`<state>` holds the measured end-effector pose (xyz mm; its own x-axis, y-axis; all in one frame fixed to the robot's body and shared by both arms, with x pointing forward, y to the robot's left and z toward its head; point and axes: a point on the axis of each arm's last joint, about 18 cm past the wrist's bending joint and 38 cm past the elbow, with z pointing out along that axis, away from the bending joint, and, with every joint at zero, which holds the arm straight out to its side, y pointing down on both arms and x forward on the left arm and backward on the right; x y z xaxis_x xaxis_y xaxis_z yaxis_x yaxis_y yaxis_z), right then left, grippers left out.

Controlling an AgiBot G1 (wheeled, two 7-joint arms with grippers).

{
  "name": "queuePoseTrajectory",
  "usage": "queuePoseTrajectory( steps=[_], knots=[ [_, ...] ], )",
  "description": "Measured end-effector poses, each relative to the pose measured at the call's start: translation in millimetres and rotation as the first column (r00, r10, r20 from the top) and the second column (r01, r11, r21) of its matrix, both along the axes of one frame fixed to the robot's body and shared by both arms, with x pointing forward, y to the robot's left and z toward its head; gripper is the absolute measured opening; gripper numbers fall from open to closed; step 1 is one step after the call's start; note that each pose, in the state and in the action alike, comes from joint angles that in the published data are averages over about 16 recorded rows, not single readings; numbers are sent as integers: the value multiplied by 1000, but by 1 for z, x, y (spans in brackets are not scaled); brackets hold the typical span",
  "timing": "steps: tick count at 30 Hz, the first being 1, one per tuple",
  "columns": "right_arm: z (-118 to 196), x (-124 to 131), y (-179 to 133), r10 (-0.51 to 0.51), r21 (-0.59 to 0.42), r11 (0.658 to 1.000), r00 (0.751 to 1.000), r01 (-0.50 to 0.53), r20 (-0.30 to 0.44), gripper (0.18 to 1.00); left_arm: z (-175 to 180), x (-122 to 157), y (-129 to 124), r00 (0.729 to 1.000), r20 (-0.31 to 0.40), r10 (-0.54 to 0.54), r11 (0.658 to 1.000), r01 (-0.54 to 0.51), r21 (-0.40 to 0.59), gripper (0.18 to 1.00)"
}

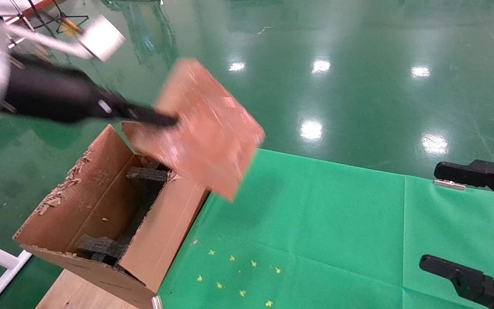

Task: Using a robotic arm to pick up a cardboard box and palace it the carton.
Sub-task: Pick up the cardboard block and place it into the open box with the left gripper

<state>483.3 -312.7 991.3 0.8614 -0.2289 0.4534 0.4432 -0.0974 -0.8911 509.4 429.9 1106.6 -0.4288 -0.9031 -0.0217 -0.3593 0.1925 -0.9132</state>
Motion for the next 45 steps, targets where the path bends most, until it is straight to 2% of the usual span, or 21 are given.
queuePoseTrajectory(
  steps=[5,9,14,21,32,45],
  knots=[
    [0,0,0,0,0,1000,1000,0,0,996,23,-14,44,990,90,106,994,-106,-3,289],
    [0,0,0,0,0,1000,1000,0,0,999,23,-21,80,974,108,201,979,-204,20,283],
    [0,0,0,0,0,1000,1000,0,0,1001,6,-22,118,953,78,294,953,-299,58,276],
    [0,0,0,0,0,1000,1000,0,0,1001,-32,-14,156,929,-1,369,923,-367,117,269],
    [0,0,0,0,0,1000,1000,0,0,1001,-88,9,188,895,-100,435,896,-419,148,265],
    [0,0,0,0,0,1000,1000,0,0,1001,-139,35,201,857,-170,487,871,-462,164,263]
  ],
)
